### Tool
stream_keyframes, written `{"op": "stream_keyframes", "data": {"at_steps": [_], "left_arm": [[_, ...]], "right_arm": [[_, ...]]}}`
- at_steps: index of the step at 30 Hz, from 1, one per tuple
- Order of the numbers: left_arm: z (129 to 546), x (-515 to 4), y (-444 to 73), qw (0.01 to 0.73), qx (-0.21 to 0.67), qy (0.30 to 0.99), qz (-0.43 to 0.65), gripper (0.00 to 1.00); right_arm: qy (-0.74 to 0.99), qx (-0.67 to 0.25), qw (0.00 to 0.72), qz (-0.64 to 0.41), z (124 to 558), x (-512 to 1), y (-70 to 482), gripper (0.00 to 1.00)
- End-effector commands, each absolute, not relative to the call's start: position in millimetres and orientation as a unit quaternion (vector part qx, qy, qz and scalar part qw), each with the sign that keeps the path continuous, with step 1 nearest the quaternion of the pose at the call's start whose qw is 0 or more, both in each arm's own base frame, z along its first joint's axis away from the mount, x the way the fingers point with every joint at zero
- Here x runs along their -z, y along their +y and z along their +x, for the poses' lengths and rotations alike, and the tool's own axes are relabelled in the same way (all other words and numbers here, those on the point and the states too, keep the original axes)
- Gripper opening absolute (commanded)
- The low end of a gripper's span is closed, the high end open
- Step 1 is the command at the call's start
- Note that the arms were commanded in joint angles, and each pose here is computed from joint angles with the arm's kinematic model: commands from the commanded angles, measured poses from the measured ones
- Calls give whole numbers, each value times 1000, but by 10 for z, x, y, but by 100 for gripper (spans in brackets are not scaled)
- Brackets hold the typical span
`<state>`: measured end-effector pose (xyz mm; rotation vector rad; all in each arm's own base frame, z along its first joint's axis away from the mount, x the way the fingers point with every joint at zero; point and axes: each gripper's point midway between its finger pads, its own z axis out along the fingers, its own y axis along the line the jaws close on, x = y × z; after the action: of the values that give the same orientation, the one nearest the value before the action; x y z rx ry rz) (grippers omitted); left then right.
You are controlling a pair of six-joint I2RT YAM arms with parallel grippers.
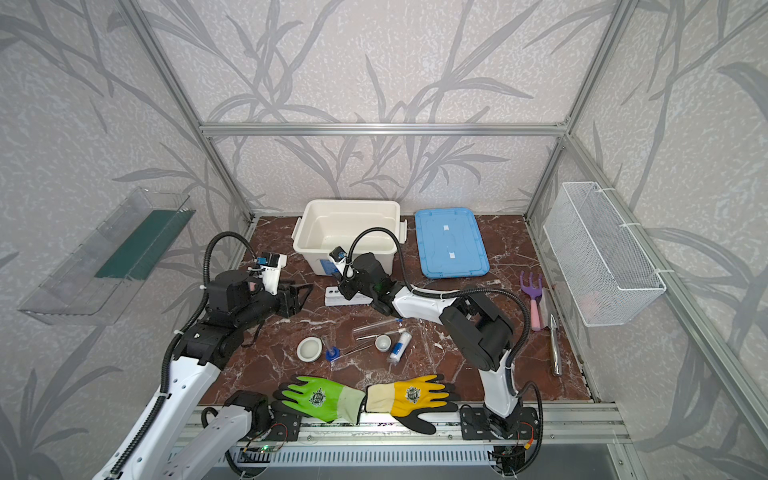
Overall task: Organize the chemistry lab equipment
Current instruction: 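Lower the tube into a hole of the white rack with the right gripper, then open the right gripper and withdraw while the left arm reaches forward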
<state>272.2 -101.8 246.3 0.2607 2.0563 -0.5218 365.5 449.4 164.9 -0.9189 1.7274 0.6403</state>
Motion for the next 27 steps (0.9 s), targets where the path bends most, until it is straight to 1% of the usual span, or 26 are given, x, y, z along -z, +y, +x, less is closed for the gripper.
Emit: {"op": "stream_keyframes", "data": {"at_steps": [1, 4, 11, 14, 21, 27], "left_arm": [[2717, -2445, -1020, 482, 214, 842, 113, 63], [2714, -2459, -1017, 485, 213, 840, 114, 63], [2709, -2471, -1026, 486, 214, 839, 117, 63], [2700, -2476, -1028, 487, 214, 838, 119, 63], [2696, -2481, -1059, 485, 220, 837, 127, 63], [2664, -2460, -1110, 480, 217, 838, 143, 61]], "right_arm": [[714, -263, 521, -386, 3642, -1632, 4540, 27], [712, -259, 525, -387, 3637, -1650, 4532, 36], [709, -259, 530, -388, 3605, -1764, 4490, 52], [710, -256, 529, -388, 3584, -1813, 4453, 54], [703, -258, 539, -386, 3489, -2108, 4323, 58], [693, -286, 544, -378, 3345, -2475, 4131, 60]]}}
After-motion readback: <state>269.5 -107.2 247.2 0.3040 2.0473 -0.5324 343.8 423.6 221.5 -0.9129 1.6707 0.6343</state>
